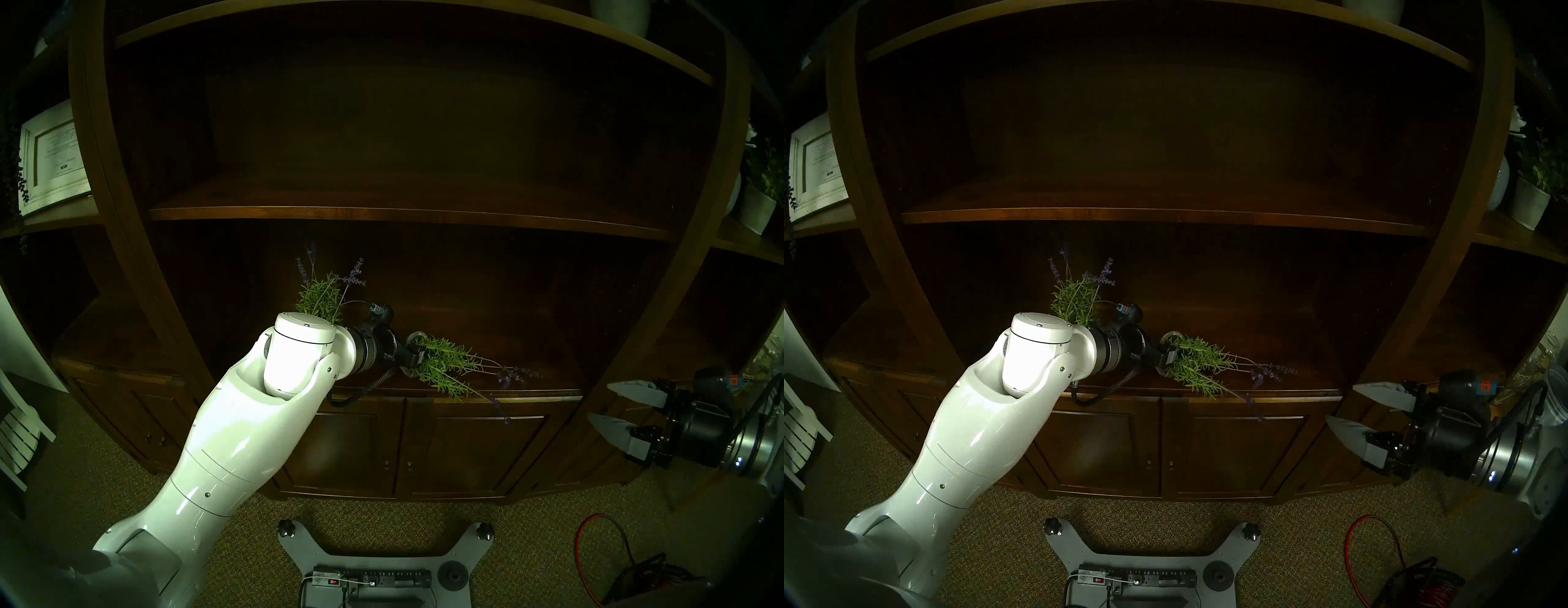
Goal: Place the fake decorative plant upright
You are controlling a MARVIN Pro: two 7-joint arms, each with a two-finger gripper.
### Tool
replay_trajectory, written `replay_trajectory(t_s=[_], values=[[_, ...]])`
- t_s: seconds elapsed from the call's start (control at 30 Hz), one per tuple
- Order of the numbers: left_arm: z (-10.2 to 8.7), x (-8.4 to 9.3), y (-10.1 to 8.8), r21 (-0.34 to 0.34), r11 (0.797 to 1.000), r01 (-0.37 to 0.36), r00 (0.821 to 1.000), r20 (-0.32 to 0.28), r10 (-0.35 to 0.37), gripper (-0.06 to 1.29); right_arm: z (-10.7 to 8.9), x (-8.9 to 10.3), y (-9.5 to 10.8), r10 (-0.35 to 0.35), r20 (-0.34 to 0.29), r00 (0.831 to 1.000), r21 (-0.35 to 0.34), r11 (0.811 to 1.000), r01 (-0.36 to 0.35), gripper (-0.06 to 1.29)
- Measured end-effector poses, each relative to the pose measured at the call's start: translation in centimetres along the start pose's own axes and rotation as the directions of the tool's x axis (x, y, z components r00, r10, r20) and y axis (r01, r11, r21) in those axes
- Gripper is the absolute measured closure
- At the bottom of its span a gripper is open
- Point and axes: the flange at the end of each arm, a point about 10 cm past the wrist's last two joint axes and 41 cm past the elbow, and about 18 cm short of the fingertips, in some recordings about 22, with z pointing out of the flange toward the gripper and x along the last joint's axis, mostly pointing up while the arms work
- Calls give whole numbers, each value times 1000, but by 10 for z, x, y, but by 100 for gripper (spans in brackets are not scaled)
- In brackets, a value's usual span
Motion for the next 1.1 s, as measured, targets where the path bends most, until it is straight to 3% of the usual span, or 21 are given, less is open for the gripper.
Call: replay_trajectory(t_s=[0.73,0.77,0.8,1.1], values=[[-8,-12,-11,-15,1000,9,1000,16,-9,1,0,0,0,0,0,1000,0,1000,0,-1],[-8,-11,-11,-15,1000,9,1000,14,-9,19,0,0,0,0,0,1000,0,1000,0,-1],[-8,-11,-12,-16,1000,9,1000,12,-9,53,0,0,0,0,0,1000,0,1000,0,-1],[-7,-10,-9,-22,1000,7,1000,11,-7,79,0,0,0,0,0,1000,0,1000,0,-1]])
